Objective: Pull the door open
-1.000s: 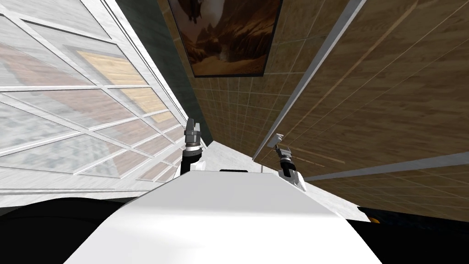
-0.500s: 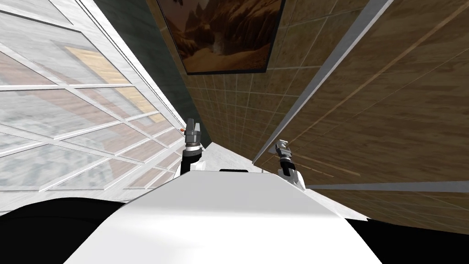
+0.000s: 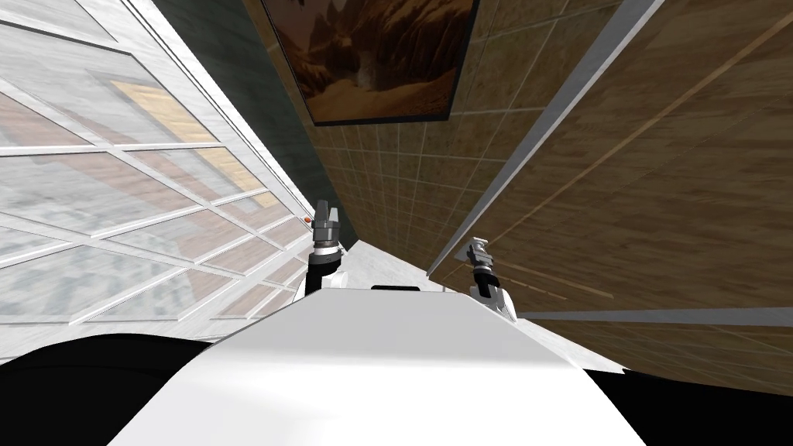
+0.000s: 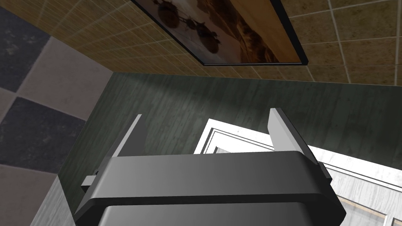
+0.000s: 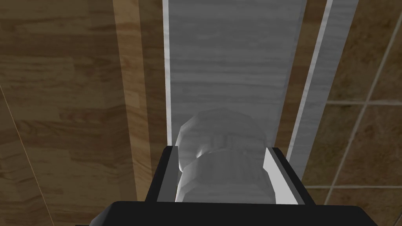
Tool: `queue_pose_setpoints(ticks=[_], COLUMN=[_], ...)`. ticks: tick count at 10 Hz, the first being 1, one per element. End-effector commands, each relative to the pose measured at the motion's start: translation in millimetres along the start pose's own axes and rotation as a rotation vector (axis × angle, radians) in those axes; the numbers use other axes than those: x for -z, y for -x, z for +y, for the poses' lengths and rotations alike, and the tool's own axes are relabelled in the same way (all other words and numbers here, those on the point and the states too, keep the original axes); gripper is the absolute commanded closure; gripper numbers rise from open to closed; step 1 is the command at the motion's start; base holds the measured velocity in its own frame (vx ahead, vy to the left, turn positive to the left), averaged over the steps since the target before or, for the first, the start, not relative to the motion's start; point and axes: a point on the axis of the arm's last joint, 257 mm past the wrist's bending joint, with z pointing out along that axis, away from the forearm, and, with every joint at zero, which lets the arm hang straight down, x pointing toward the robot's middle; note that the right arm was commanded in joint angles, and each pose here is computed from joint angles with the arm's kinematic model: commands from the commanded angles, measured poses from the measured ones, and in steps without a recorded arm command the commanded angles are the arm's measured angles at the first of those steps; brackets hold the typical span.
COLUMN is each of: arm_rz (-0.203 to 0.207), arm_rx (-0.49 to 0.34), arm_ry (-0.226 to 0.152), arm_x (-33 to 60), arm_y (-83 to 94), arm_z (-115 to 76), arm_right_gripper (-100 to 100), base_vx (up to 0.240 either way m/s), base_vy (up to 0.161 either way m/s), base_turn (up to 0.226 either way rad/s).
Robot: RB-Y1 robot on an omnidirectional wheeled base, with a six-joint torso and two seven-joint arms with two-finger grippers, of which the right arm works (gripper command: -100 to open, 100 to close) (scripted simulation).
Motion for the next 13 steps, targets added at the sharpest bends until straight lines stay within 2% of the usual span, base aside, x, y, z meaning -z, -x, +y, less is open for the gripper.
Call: queue_pose_setpoints(ticks=[1,2,5,10,11,13], arm_rz=[-0.004,-0.004,-0.008,-0.03,-0.03,-0.039], arm_rx=[-0.001,-0.001,-0.097,-0.304,-0.309,-0.41], arm_ry=[0.002,0.002,0.002,0.009,0.009,0.013], arm_x=[-0.6,-0.6,-2.6,-9.4,-9.4,-12.7], arm_y=[1.5,1.5,1.7,7.6,7.6,10.3], arm_z=[1.1,1.1,3.4,10.6,10.6,14.3], arm_right_gripper=[100,100,100,100,100,100], base_vx=[-0.008,0.0,-0.027,-0.045,-0.042,-0.046], base_vy=[0.004,0.0,-0.014,-0.02,-0.017,-0.014], base_turn=[-0.002,0.0,0.017,0.03,0.019,0.025])
